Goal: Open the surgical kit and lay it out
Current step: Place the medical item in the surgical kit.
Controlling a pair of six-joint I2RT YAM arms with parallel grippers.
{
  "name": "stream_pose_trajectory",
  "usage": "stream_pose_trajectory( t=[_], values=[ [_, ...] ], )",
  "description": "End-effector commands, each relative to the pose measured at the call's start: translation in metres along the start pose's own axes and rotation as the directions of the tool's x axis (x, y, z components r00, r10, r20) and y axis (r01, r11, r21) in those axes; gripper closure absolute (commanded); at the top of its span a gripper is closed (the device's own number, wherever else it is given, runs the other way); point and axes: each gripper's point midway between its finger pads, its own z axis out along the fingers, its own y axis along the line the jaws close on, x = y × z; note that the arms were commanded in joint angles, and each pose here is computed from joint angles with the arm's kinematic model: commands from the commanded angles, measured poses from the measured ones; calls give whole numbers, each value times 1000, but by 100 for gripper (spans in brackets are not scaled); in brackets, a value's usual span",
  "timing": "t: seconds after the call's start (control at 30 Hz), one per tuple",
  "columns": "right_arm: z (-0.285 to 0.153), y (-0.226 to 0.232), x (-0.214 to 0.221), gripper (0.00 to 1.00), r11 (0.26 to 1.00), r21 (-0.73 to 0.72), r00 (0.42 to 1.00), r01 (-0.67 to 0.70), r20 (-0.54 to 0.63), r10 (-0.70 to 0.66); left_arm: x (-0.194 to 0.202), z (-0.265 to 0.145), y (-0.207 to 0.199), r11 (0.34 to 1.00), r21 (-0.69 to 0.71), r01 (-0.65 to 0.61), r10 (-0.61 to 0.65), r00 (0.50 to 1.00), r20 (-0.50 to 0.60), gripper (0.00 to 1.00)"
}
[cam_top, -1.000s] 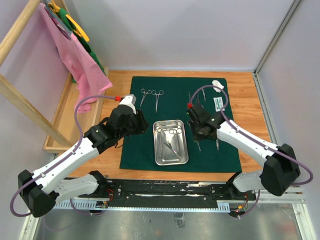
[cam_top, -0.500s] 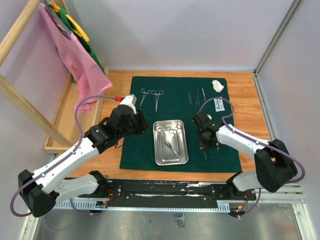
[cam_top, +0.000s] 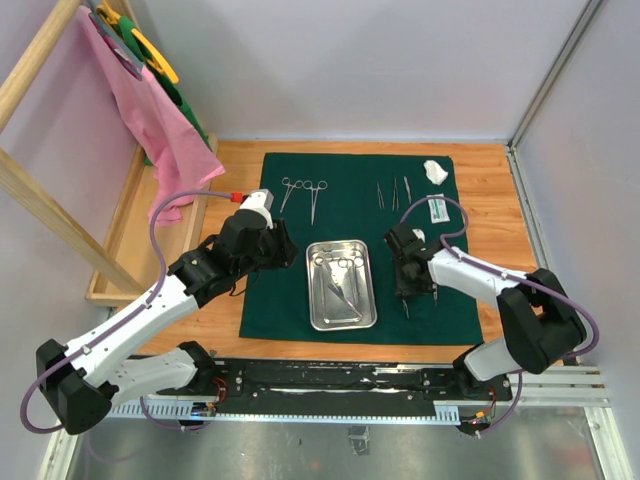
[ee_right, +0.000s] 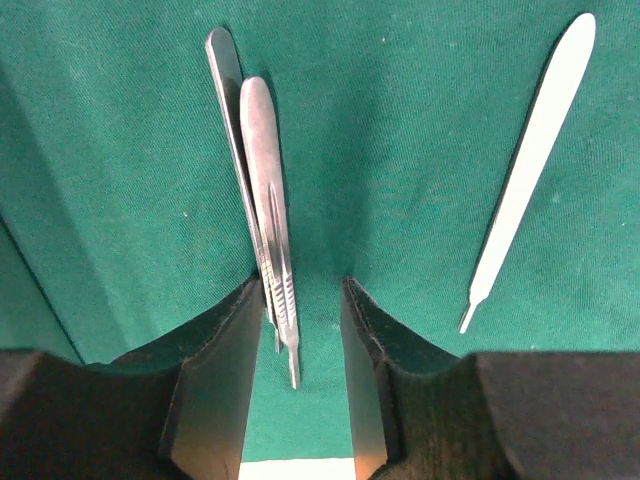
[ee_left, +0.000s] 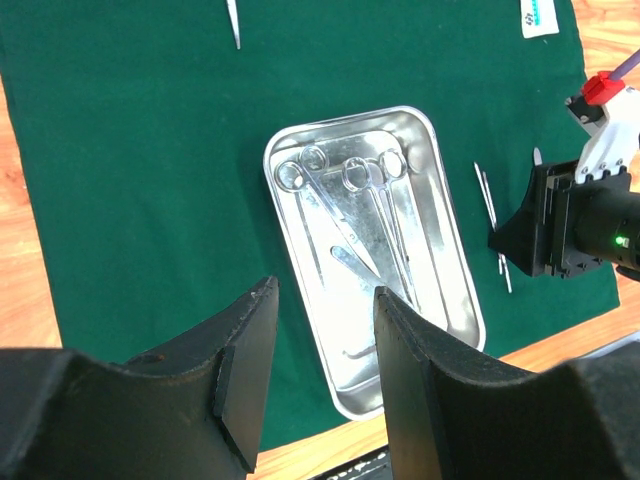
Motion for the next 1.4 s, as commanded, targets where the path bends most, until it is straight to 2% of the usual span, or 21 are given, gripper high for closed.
stream_pose_trajectory(
  t=[0.0,0.47,1.07,1.23,1.37],
  values=[
    [2,-9,4,61,1000,20,1000,-16,3,16,-1,3,3,1000,2,-2,2,1000,14,52],
    [-20,-18,-9,66,1000,6,998,-14,63,14,1,5,2,1000,4,3,-3,1000,8,52],
    [0,3,-12,69,998,-64,1000,25,17,-24,1,8,2,1000,-3,0,0,1000,2,52],
    [4,-1,-7,78,999,-38,1000,26,-4,-26,1,8,3,1000,-6,-3,3,1000,2,52],
    [1,-5,-6,89,999,-29,1000,26,1,-26,0,9,2,1000,-6,-6,6,1000,2,52]
  ],
)
